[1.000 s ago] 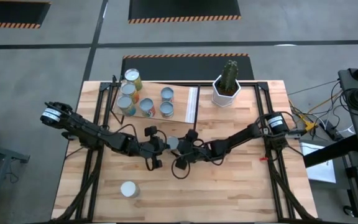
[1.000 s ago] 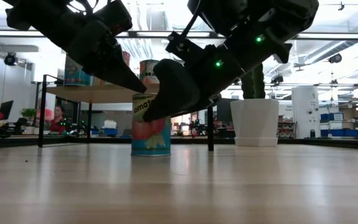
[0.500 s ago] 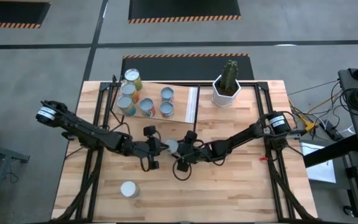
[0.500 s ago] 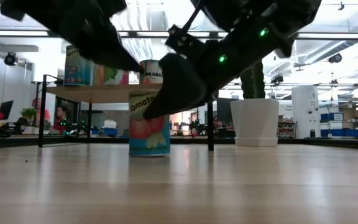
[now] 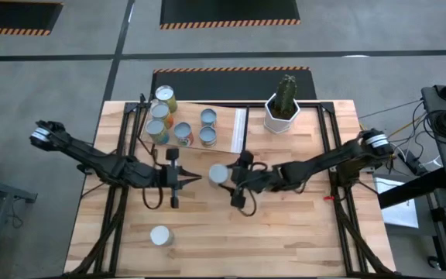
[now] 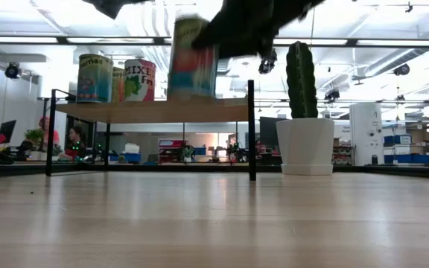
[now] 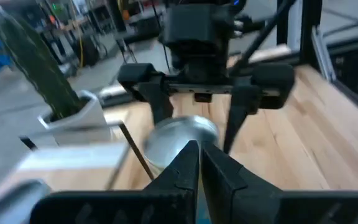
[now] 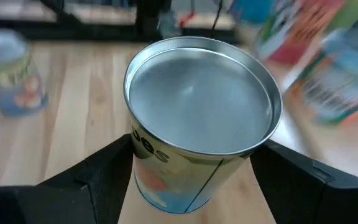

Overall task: Pick and place cans onto a shelf
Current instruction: Put the canned tomatoes on the shelf

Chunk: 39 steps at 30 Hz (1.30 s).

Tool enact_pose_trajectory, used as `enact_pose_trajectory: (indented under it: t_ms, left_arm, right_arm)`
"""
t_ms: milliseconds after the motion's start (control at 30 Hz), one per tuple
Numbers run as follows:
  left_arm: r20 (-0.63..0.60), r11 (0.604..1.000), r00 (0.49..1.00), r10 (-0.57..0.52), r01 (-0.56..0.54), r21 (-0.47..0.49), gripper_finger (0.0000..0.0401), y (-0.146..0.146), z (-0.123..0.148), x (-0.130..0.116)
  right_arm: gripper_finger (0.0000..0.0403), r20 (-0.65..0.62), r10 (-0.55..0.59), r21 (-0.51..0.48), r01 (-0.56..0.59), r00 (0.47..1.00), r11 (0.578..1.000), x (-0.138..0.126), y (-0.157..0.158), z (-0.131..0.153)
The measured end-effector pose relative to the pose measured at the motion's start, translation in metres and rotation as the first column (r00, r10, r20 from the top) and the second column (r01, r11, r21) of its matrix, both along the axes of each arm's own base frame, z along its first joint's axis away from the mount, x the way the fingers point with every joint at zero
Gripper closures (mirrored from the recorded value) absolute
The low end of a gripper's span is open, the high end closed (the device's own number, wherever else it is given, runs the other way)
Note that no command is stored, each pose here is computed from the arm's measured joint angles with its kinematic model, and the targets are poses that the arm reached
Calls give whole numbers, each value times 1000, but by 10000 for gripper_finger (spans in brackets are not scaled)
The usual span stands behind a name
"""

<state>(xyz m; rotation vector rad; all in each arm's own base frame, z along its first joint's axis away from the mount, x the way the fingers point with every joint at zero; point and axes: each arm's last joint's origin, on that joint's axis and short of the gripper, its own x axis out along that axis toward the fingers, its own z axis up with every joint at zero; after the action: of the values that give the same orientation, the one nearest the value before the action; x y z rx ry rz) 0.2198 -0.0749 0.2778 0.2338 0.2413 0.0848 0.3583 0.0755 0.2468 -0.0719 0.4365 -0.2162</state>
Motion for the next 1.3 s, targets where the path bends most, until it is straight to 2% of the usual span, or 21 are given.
enact_pose_trajectory:
  t_ms: [267,467,667,767,933,1300]
  left_arm:
    - [97,999,995,-17,12,50,401,7,21,-16]
    - [140,999,990,-17,11,48,401,10,31,-25]
    - [166,999,986,-16,9,48,401,13,36,-32]
    - [186,999,983,-4,-6,54,401,15,40,-36]
    - [216,997,976,40,-54,56,401,19,46,-42]
    - [222,997,974,42,-55,50,401,20,47,-44]
  right_arm:
    - [115,85,-49,-45,53,995,998,-23,-34,49]
    - [115,32,-60,-16,61,998,998,-24,-58,66]
    - [115,-65,5,-41,-8,998,999,-16,-70,82]
    - [115,-103,-19,-40,15,995,999,-18,-77,90]
    - [115,-111,-59,-49,53,992,997,-18,-87,89]
    - [115,-152,-114,-54,107,982,993,-20,-106,68]
